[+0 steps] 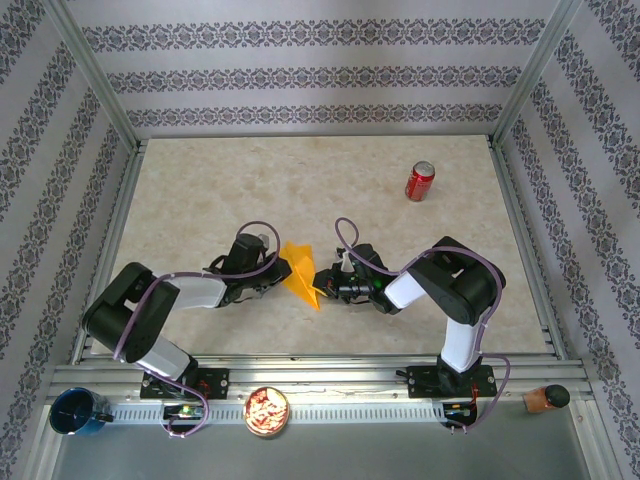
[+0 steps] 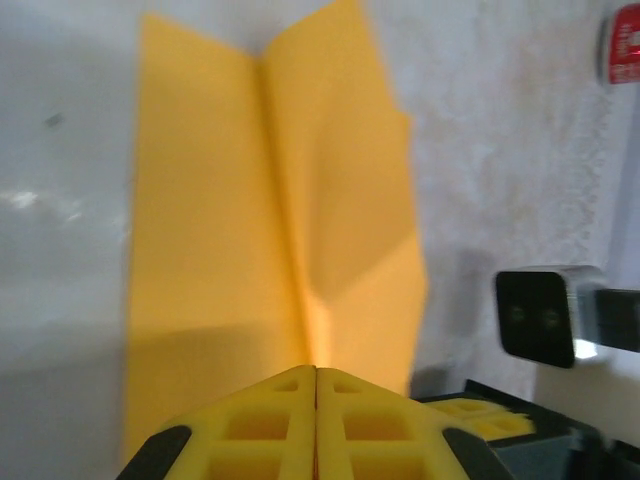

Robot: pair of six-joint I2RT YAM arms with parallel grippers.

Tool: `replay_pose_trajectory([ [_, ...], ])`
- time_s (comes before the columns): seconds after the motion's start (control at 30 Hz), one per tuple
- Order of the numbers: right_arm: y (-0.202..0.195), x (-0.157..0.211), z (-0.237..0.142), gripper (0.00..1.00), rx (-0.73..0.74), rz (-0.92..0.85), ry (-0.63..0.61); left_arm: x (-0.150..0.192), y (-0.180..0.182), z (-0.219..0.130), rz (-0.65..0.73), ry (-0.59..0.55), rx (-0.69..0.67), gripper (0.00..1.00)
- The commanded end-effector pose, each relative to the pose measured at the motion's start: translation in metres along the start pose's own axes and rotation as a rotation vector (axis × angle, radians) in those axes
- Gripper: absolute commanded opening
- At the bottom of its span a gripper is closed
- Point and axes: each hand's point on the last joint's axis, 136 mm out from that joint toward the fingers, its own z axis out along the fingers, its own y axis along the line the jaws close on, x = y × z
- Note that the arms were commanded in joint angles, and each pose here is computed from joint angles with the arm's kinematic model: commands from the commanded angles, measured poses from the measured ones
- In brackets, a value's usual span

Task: Fold a paper plane with a square sheet of paper (pick it up from the middle)
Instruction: Fourth fold the wing at the center of the table.

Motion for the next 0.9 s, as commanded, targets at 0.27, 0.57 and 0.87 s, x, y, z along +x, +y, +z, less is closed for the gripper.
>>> replay_pose_trajectory([
  [0.27, -0.028, 0.003, 0.001, 0.0, 0.083, 0.038, 0.016, -0.007, -0.039, 0.016, 0.092, 0.065, 0.078, 0.07],
  [0.57, -0.03, 0.004, 0.001, 0.0, 0.086, 0.046, 0.017, -0.005, -0.023, 0.037, 0.072, 0.087, 0.045, 0.07],
  [0.87, -0.033, 0.004, 0.002, 0.0, 0.091, 0.054, 0.019, 0.003, 0.001, 0.048, 0.05, 0.118, -0.022, 0.06],
])
